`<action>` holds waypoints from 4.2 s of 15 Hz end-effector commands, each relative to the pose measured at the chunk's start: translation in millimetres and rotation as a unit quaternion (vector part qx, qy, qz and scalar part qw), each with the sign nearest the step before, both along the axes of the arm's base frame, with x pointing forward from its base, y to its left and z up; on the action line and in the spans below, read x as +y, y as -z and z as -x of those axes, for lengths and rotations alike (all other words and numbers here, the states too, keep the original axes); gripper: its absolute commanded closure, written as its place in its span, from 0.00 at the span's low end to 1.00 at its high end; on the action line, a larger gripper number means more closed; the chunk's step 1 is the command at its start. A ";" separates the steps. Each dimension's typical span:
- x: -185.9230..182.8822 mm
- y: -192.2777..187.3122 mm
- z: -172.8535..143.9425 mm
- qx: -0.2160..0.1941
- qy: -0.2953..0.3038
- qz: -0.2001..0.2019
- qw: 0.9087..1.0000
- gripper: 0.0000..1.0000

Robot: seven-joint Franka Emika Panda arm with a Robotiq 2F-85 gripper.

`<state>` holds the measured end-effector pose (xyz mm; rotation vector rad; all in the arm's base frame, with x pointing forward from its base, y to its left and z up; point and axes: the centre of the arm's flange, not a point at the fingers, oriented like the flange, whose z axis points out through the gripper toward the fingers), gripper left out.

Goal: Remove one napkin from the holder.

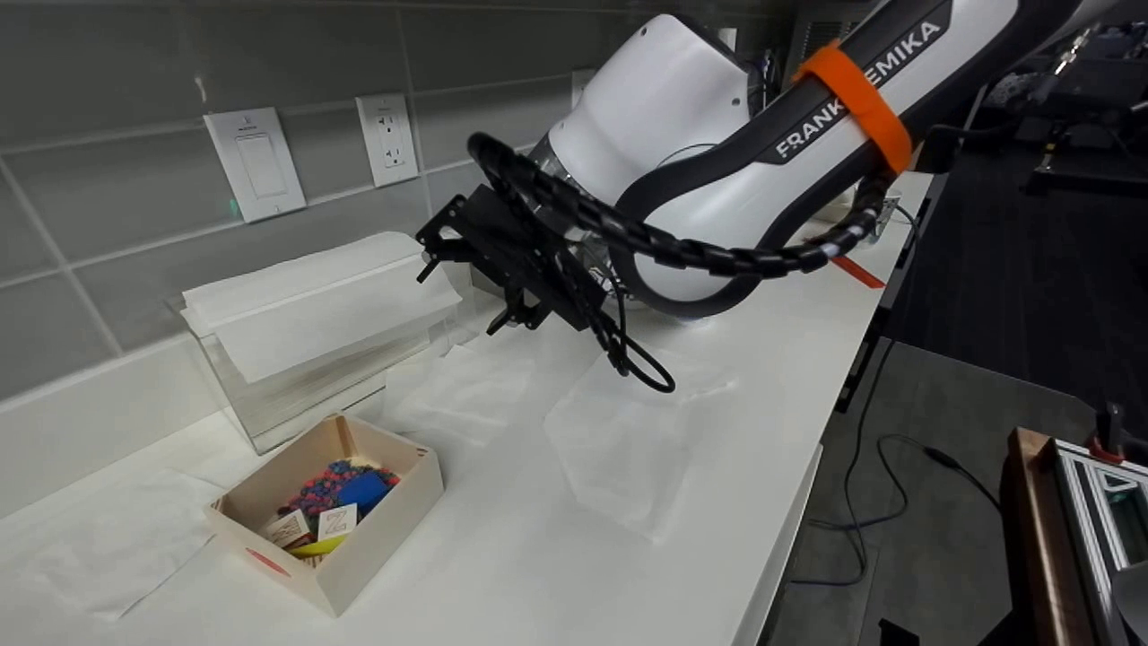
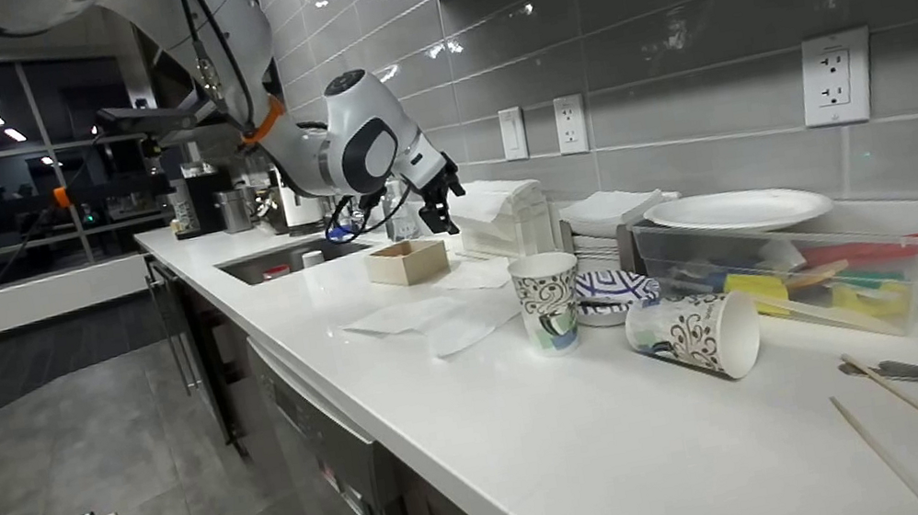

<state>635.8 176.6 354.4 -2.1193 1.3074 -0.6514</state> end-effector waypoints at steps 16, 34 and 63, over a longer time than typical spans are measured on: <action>12.6 40.5 -26.7 -0.028 0.089 -0.066 0.993 0.28; 14.5 17.2 -27.5 -0.016 0.113 -0.051 0.992 1.00; -137.9 -32.2 34.4 0.556 0.118 0.149 0.809 1.00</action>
